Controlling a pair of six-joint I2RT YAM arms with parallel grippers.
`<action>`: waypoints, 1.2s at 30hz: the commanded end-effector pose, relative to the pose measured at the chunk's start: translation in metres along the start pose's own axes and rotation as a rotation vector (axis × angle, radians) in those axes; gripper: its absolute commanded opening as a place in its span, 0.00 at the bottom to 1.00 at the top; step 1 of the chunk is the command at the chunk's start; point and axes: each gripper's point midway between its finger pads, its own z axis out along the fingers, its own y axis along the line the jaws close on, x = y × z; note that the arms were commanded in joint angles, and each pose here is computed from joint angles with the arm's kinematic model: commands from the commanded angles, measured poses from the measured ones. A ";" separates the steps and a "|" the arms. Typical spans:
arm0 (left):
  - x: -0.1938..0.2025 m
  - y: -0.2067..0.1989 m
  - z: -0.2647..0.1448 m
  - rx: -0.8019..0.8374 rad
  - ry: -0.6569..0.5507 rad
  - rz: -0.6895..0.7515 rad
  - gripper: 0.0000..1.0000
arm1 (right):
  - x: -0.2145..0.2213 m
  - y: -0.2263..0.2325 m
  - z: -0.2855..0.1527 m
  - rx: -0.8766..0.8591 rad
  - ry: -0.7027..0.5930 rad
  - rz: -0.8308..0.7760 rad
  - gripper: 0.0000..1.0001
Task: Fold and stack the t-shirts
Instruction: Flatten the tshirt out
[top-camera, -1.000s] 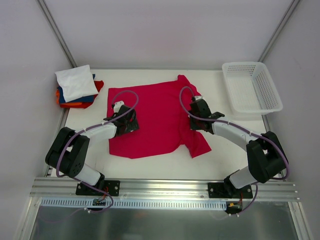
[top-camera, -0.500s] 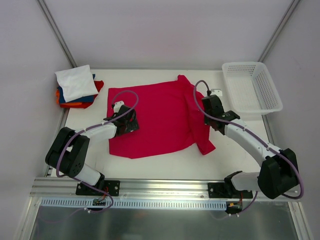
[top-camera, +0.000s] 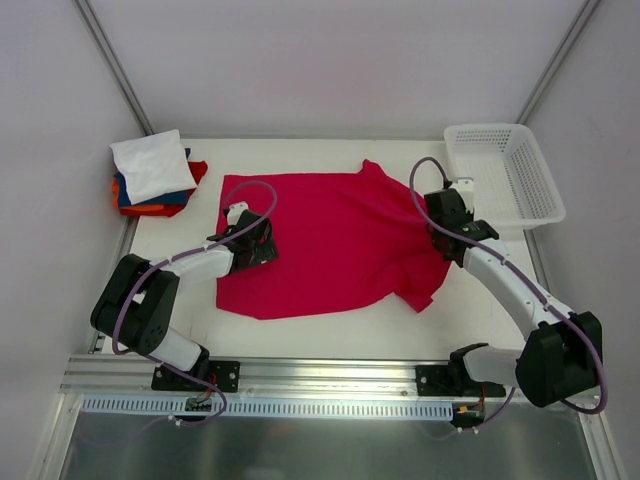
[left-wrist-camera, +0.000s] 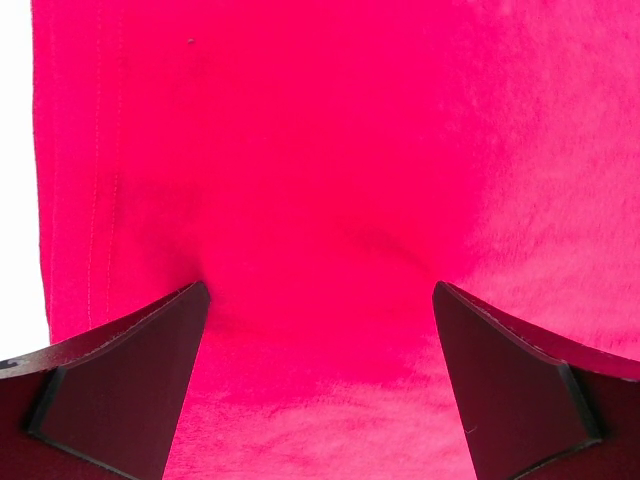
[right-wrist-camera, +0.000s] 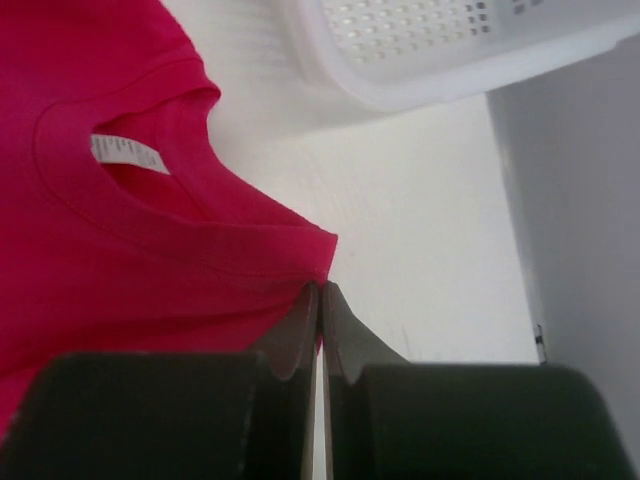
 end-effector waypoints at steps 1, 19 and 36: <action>0.035 0.025 0.001 -0.082 0.128 0.030 0.98 | -0.018 -0.043 -0.011 0.135 -0.040 0.007 0.00; 0.034 0.024 0.001 -0.077 0.129 0.033 0.98 | -0.009 -0.054 0.019 0.210 0.065 -0.044 0.41; 0.028 0.009 -0.022 -0.003 0.087 0.034 0.99 | -0.019 0.001 -0.048 -0.128 -0.067 0.024 0.37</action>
